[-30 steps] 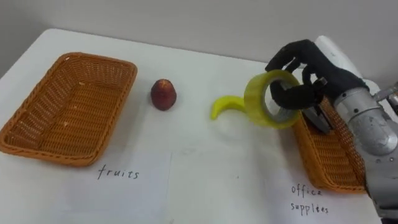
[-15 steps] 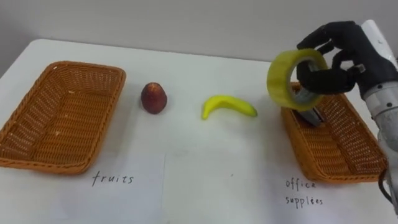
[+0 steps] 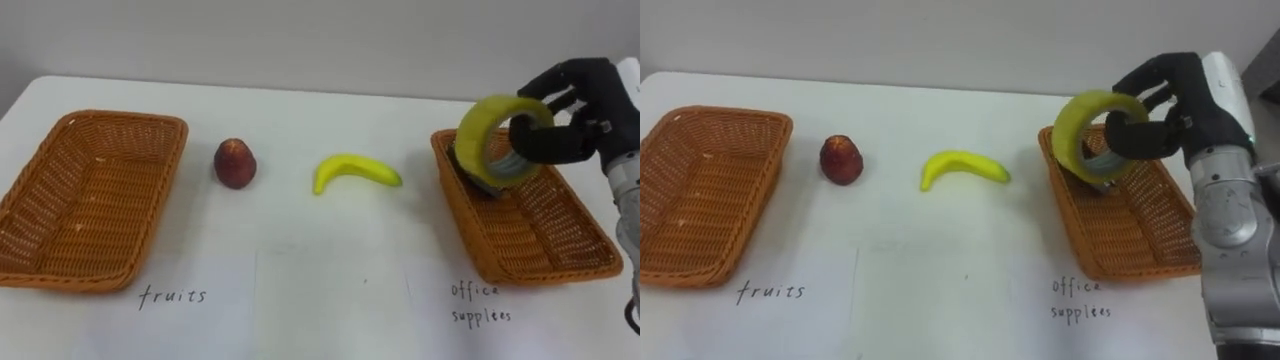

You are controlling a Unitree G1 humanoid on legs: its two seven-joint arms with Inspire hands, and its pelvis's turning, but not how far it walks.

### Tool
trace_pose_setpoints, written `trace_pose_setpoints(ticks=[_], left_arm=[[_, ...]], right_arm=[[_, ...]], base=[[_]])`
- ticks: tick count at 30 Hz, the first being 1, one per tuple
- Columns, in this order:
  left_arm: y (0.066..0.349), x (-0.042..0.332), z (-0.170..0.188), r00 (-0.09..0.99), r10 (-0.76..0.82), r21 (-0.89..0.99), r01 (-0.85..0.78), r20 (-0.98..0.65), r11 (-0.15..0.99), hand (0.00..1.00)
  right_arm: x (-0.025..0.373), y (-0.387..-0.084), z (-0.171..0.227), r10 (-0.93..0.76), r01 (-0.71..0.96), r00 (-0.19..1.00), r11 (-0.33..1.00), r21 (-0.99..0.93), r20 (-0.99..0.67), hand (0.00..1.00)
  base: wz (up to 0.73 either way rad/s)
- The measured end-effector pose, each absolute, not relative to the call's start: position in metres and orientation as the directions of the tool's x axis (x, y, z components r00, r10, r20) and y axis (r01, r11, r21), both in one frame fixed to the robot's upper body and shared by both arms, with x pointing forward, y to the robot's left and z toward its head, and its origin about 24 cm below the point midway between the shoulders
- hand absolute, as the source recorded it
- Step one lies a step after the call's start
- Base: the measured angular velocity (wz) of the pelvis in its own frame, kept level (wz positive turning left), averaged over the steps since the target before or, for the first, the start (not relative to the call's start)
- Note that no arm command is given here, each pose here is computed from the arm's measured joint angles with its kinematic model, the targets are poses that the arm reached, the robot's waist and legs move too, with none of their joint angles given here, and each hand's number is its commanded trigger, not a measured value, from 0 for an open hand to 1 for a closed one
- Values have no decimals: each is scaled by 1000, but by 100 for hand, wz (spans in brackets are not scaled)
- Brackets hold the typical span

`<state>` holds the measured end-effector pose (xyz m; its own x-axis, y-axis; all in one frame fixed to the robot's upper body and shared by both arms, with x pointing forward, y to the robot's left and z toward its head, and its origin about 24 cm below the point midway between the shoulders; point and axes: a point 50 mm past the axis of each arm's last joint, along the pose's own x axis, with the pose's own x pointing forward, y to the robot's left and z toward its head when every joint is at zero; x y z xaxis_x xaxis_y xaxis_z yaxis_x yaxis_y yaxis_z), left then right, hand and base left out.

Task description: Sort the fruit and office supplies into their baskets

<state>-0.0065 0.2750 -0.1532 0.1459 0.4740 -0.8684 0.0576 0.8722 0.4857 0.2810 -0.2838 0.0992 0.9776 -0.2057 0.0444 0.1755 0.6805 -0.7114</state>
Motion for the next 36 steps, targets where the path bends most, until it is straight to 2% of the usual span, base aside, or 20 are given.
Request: trace_pose_setpoints(ticks=[7,14,20,29,31,32,33,34,36], left_arm=[[273,-15,-155,108,463,471,71,-880,879,0],[272,-14,-155,110,456,465,72,-883,882,0],[271,-13,-155,119,456,466,75,-882,882,0],[270,-3,-155,152,442,456,73,-884,887,0],[270,-3,-155,152,440,454,72,-885,888,0],[270,-3,-155,152,439,453,72,-886,889,0],[270,-3,-155,152,438,452,72,-886,889,0],[270,-3,-155,152,437,451,72,-887,890,0],[269,-3,-155,152,436,449,72,-887,890,0]], right_arm=[[279,-292,86,-235,154,972,680,-717,-14,100],[277,-292,84,-238,149,971,678,-720,-22,100],[268,-299,66,-262,116,961,675,-729,-90,100],[256,-305,46,-276,-6,942,559,-829,-193,100],[256,-305,46,-273,-27,941,534,-845,-202,84],[256,-305,46,-273,-31,940,527,-849,-203,50],[256,-305,46,-272,-38,940,518,-855,-207,8],[256,-305,45,-270,-44,939,516,-856,-211,0],[256,-305,45,-268,-48,939,517,-855,-215,0]], base=[[0],[0],[0],[-2],[-2],[0],[0],[0],[0]])
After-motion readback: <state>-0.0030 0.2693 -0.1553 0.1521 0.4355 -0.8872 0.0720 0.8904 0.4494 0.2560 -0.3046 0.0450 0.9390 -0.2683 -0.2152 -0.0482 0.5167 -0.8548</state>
